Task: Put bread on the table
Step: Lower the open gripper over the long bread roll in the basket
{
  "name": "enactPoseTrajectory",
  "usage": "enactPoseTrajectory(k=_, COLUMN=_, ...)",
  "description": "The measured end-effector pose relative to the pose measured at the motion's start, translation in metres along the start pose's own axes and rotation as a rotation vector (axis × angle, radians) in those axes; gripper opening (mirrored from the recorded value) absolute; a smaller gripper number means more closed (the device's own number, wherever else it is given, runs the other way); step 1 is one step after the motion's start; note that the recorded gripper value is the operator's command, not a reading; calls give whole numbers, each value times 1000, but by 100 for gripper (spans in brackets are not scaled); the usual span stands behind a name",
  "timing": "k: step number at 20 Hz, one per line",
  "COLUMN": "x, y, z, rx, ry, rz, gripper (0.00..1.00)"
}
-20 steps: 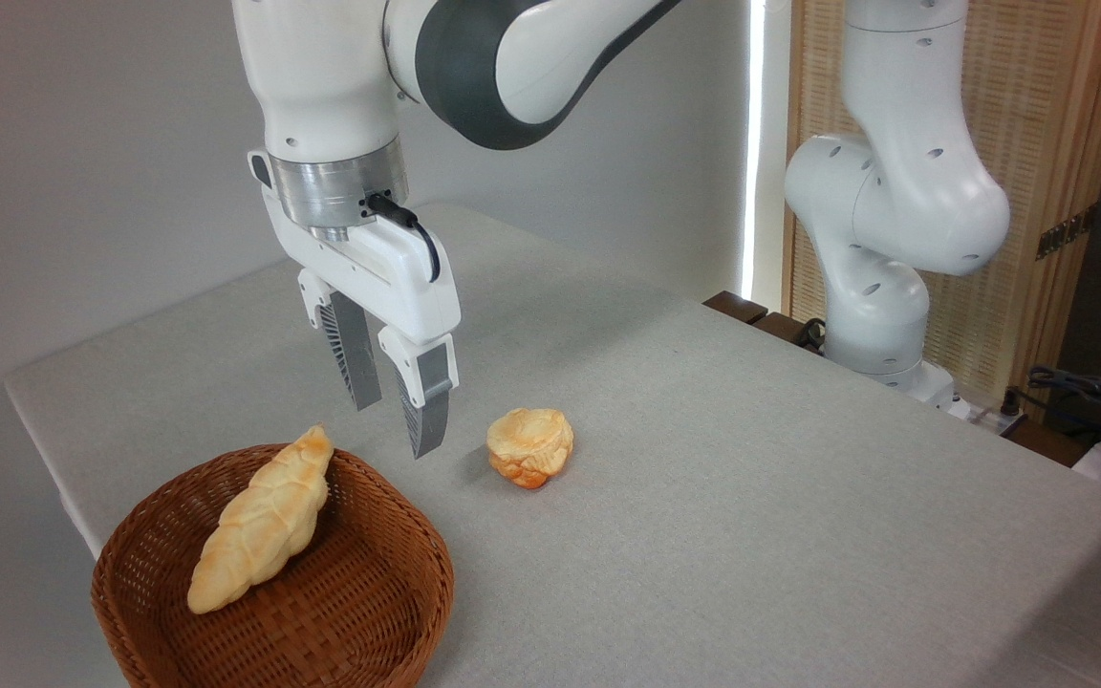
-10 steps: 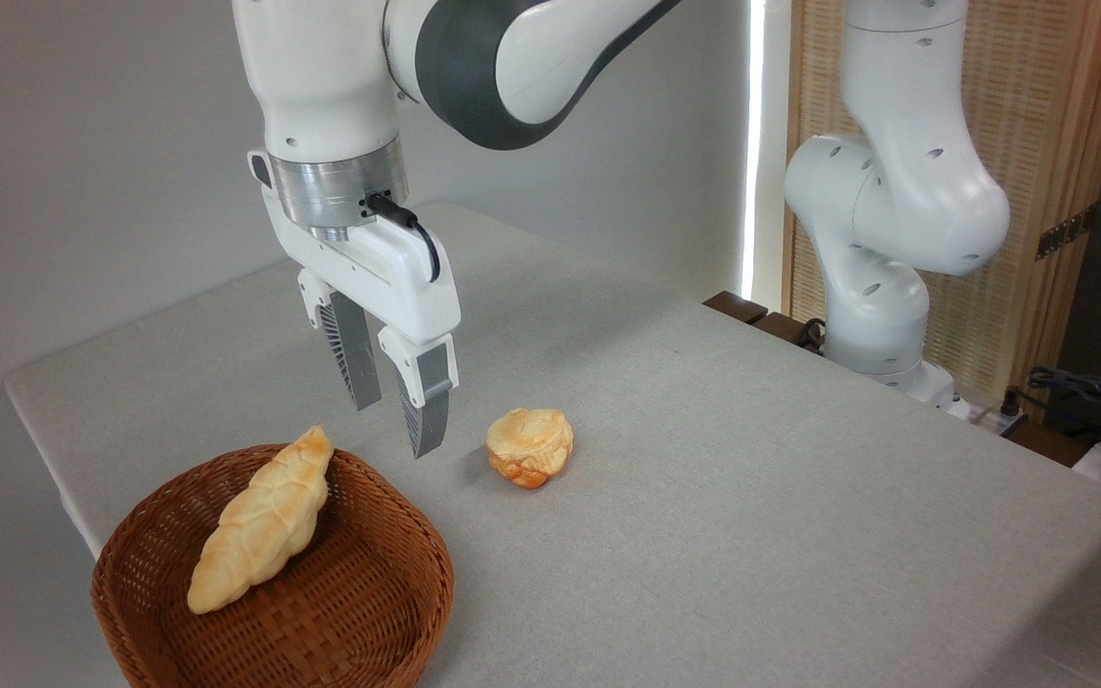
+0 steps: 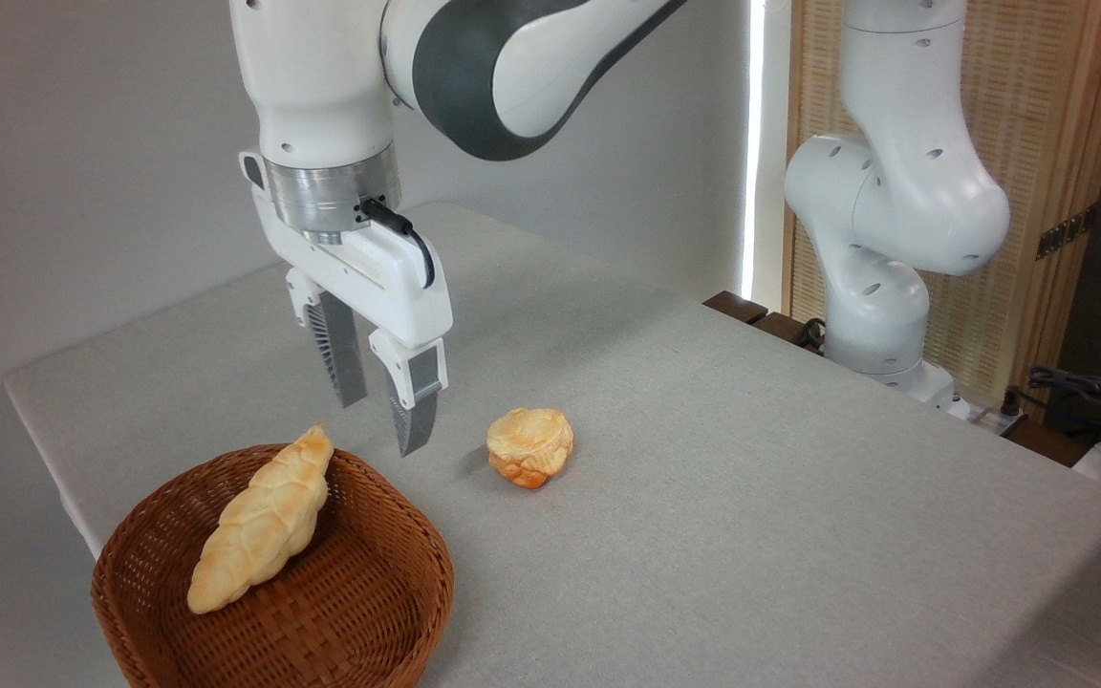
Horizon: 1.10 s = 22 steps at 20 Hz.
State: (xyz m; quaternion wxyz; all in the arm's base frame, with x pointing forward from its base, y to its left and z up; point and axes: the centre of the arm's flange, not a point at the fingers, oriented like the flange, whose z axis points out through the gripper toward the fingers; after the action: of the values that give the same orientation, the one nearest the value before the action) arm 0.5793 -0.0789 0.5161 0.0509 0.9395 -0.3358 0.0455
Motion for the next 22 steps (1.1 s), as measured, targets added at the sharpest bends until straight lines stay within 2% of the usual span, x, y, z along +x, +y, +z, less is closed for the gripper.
enactPoseTrajectory(k=5, x=14, y=-6, z=11, rx=11, ry=75, rz=-196, gripper=100)
enactPoseTrajectory(k=10, x=40, y=-7, z=32, rx=49, ry=174, rz=-301, gripper=100)
enactPoseTrajectory(k=17, x=60, y=-7, z=60, rx=79, ry=231, rz=-295, gripper=100)
enactPoseTrajectory(k=22, x=68, y=1, z=80, rx=123, ry=191, rz=-231, gripper=100)
